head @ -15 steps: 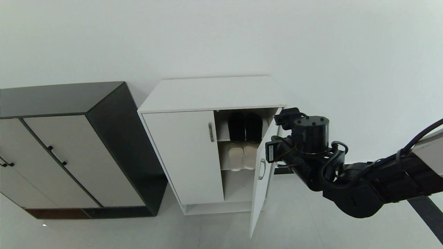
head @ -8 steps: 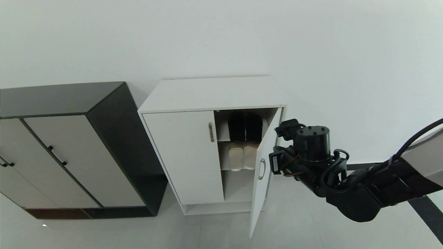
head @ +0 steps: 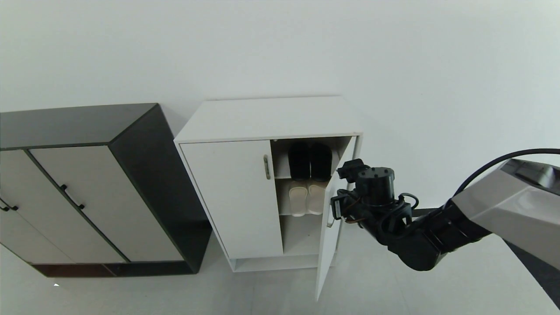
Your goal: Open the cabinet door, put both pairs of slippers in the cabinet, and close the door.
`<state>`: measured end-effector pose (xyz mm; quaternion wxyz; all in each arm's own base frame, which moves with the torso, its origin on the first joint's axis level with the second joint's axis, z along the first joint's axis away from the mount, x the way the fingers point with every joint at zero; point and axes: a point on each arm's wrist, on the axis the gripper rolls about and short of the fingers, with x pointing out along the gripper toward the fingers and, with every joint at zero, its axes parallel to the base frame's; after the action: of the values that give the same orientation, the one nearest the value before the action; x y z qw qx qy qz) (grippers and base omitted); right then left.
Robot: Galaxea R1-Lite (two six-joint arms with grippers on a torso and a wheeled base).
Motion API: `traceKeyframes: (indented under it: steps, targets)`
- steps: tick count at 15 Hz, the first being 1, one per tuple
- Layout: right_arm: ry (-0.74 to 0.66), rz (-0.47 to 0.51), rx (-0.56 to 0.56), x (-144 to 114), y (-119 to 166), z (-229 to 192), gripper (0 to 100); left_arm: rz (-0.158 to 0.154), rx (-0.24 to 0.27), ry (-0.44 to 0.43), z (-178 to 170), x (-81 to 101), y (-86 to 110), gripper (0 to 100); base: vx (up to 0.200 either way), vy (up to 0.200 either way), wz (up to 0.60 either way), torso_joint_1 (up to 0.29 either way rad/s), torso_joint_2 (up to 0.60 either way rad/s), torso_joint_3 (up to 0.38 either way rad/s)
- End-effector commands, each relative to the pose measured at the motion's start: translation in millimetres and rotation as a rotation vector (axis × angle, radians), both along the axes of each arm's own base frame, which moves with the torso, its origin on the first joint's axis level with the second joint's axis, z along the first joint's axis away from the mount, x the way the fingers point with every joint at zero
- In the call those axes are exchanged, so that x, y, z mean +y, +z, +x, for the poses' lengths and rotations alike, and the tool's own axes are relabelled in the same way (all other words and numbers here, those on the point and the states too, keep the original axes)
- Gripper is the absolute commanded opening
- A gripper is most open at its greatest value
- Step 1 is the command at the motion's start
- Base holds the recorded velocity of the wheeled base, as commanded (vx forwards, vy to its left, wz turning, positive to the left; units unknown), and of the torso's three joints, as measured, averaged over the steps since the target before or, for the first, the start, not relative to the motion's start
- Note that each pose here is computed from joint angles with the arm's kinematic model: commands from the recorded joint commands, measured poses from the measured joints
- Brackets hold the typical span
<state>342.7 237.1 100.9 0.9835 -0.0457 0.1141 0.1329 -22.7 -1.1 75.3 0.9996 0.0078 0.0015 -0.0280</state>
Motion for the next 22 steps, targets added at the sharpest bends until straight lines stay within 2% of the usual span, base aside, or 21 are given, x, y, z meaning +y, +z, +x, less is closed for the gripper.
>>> traceKeyframes:
  steps: [1, 6, 8, 9, 11, 14, 22]
  targets:
    - [0.0, -0.013, 0.014, 9, -19, 12, 0, 0.0, 0.0, 0.001, 0, 0.0, 0.0, 0, 0.0, 0.0, 0.0, 0.0, 0.0, 0.0]
    - [0.051, 0.065, -0.066, 26, -18, 33, 0, 0.0, 0.0, 0.001, 0, 0.0, 0.0, 0, 0.0, 0.0, 0.0, 0.0, 0.0, 0.0]
    - [0.06, 0.146, -0.15, 24, -2, 28, 0, 0.0, 0.0, 0.001, 0, 0.0, 0.0, 0, 0.0, 0.0, 0.0, 0.0, 0.0, 0.0]
    - [0.09, 0.155, -0.16, 18, 6, 19, 0, 0.0, 0.0, 0.001, 0, 0.0, 0.0, 0, 0.0, 0.0, 0.0, 0.0, 0.0, 0.0]
    - [0.2, 0.137, -0.094, -2, 12, -12, 0, 0.001, 0.0, 0.001, 0, 0.0, 0.0, 0, 0.0, 0.0, 0.0, 0.0, 0.0, 0.0]
    - [0.249, 0.125, 0.018, -20, -6, -35, 0, 0.001, 0.0, 0.001, 0, 0.0, 0.0, 0, 0.067, 0.0, 0.0, 0.002, 0.0, 0.001]
    - [0.237, 0.125, 0.05, -15, -21, -28, 0, 0.001, 0.0, 0.001, 0, 0.0, 0.0, 0, 0.2, 0.0, 0.0, 0.003, 0.0, 0.003]
